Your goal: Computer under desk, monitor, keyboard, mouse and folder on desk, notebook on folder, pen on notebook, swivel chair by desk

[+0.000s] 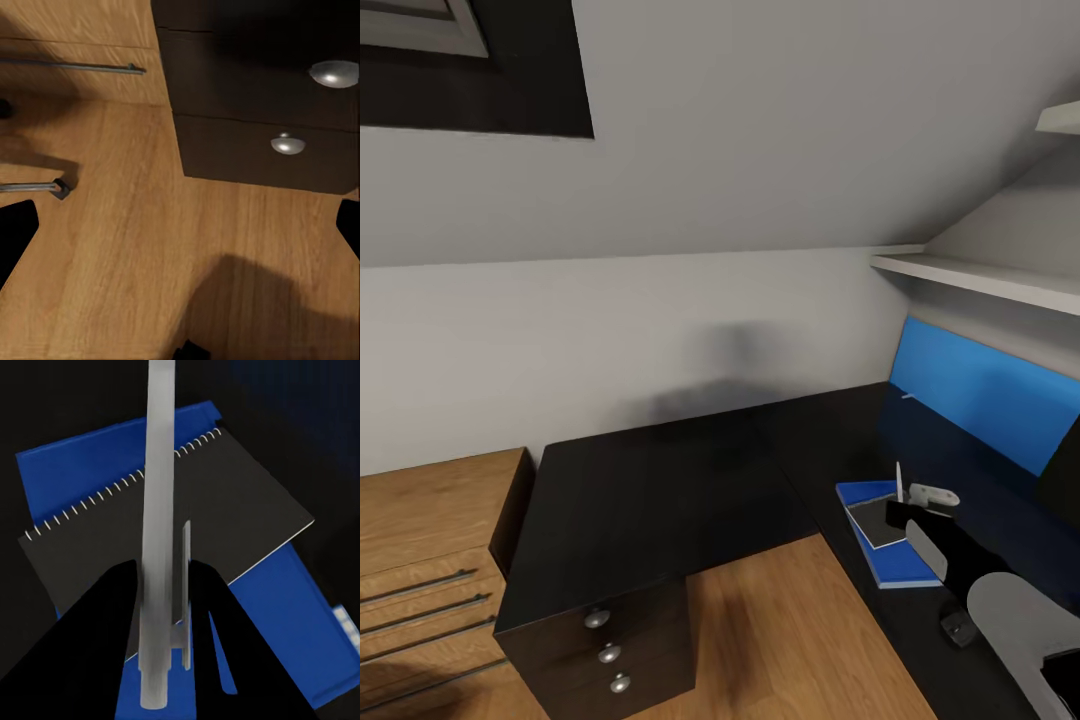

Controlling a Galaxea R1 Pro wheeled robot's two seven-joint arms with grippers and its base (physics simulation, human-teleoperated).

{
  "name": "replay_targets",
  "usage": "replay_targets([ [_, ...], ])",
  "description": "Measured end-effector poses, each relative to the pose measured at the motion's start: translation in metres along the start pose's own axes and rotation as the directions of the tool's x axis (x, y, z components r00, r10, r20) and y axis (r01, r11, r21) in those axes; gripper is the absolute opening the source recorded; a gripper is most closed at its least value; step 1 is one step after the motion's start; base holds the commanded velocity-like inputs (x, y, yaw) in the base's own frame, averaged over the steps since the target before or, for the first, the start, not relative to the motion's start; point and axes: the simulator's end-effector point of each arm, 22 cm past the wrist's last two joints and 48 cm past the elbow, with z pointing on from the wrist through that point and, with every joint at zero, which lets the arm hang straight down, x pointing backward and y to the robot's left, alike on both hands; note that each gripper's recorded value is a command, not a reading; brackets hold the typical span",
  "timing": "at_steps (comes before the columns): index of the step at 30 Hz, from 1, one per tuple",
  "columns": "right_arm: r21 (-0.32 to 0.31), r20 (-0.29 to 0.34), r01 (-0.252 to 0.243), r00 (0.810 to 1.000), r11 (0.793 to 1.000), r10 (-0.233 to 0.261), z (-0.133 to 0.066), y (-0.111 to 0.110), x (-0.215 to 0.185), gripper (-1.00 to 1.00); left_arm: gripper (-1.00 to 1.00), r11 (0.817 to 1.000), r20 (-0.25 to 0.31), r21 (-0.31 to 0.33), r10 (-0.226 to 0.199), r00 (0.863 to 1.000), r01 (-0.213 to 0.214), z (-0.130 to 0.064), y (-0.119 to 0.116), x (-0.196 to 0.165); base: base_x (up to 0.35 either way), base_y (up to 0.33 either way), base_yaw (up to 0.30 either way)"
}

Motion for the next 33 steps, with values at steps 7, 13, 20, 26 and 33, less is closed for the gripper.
replay_targets([
  [7, 0.000, -0.001, -0.001, 1.000, 1.000, 0.001, 0.000, 0.000, 0.001, -1.00, 1.00, 1.000, -0.047, -0.009, 0.019, 0.999, -0.020, -0.003, 0.004, 0.025, 0.004, 0.000, 0.000],
  [13, 0.000, -0.004, 0.000, 1.000, 1.000, 0.000, 0.004, 0.001, 0.004, -1.00, 1.00, 1.000, -0.013, -0.016, 0.011, 1.000, -0.011, 0.000, 0.005, 0.026, 0.000, 0.000, 0.000],
  [20, -0.001, -0.006, 0.000, 1.000, 1.000, 0.000, 0.010, 0.003, 0.008, -1.00, 1.00, 1.000, -0.019, -0.022, 0.016, 1.000, -0.016, 0.004, 0.007, 0.039, 0.000, 0.000, 0.000],
  [26, -0.002, -0.008, 0.001, 1.000, 1.000, -0.001, 0.015, 0.004, 0.013, -1.00, 1.00, 1.000, -0.023, -0.024, 0.018, 1.000, -0.018, 0.010, 0.007, 0.045, 0.000, 0.000, 0.000],
  [33, -0.004, -0.060, 0.014, 0.998, 1.000, -0.015, 0.021, 0.006, 0.028, -1.00, 1.00, 1.000, -0.024, -0.025, 0.017, 1.000, -0.018, 0.016, 0.006, 0.049, 0.000, 0.000, 0.000],
])
